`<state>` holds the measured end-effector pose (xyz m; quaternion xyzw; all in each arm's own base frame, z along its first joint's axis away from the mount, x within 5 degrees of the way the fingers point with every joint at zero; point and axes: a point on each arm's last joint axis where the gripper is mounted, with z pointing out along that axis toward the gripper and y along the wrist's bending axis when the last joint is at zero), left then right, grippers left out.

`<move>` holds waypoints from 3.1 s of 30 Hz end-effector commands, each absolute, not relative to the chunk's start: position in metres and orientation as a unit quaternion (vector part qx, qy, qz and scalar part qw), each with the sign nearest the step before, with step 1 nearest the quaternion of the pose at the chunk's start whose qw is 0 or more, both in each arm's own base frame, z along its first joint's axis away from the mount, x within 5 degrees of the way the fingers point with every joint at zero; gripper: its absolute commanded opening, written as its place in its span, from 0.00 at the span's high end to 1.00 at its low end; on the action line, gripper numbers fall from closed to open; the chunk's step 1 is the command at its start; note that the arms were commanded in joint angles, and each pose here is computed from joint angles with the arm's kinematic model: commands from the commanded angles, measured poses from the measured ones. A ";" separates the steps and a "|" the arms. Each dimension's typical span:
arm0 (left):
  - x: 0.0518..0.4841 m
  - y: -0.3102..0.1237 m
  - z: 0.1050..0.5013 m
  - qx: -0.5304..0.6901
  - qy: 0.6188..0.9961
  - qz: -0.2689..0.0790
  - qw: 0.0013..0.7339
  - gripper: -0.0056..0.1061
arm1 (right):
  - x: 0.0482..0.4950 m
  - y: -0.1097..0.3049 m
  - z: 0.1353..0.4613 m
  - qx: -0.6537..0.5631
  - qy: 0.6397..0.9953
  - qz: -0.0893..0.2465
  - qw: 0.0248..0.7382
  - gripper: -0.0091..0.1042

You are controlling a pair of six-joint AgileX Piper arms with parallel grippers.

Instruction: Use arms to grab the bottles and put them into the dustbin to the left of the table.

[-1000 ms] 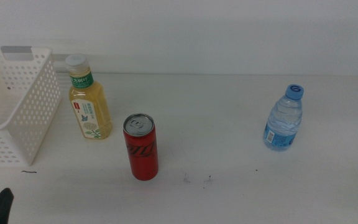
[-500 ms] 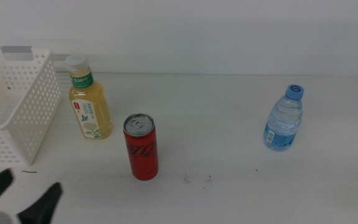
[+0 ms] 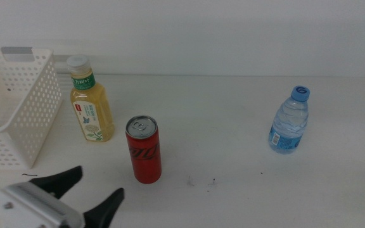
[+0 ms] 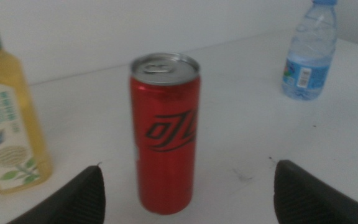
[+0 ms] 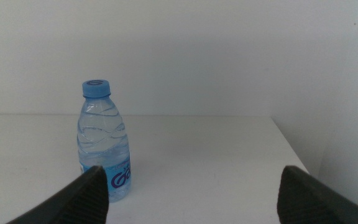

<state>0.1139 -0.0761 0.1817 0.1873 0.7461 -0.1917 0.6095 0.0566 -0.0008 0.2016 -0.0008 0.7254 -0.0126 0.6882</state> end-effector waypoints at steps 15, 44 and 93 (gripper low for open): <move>0.138 -0.095 0.149 0.149 0.752 -0.192 0.612 0.14 | 0.056 -0.001 0.201 -0.001 0.724 -0.018 0.690 0.10; 0.142 -0.091 0.130 0.116 0.792 -0.166 0.577 0.14 | 0.056 -0.001 0.201 -0.001 0.724 -0.018 0.690 0.10; 0.255 -0.126 0.116 0.167 0.750 -0.259 0.586 0.14 | 0.056 -0.001 0.201 -0.001 0.724 -0.018 0.690 0.10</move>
